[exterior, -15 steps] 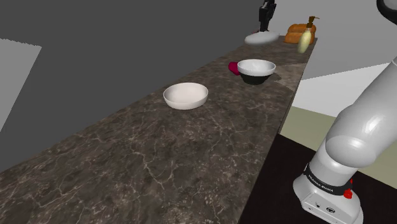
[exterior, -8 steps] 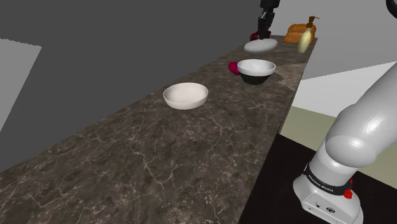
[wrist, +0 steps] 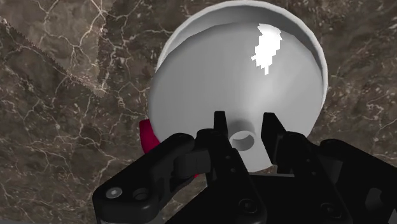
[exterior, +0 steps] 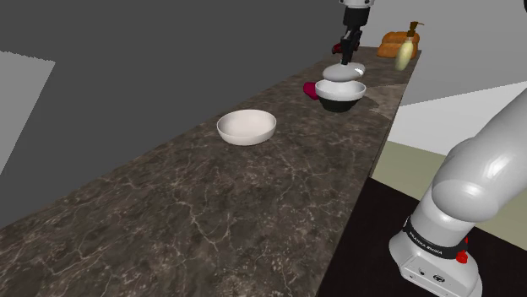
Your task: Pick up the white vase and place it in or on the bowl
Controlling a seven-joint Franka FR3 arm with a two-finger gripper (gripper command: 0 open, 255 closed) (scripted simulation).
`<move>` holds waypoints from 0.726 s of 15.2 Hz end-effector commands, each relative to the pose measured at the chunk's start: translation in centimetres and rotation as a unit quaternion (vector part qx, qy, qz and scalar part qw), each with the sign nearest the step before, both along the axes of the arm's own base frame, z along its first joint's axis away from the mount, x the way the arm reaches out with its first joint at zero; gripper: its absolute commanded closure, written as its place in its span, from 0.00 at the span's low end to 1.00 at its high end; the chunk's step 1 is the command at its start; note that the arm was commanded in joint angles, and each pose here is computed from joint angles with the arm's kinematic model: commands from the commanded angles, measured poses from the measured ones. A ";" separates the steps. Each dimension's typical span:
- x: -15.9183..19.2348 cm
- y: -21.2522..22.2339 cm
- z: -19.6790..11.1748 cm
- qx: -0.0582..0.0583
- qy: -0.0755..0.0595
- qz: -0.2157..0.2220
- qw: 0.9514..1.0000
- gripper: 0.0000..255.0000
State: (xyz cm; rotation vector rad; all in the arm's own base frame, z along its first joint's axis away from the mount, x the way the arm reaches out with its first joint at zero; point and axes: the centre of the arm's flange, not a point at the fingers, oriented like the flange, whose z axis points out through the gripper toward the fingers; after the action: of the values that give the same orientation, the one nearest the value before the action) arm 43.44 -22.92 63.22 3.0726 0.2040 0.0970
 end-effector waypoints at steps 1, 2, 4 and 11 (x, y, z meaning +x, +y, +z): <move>0.0 0.0 -1.1 0.000 0.000 0.000 1.000 1.00; 0.0 0.0 -1.6 0.000 0.000 0.000 1.000 1.00; 0.0 0.0 -2.7 0.000 0.000 0.000 1.000 1.00; 0.0 0.0 -2.7 0.000 0.000 0.000 1.000 1.00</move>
State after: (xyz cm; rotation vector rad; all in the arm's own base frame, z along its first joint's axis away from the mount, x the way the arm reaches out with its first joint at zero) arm 43.43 -22.91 60.55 3.0724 0.2040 0.0976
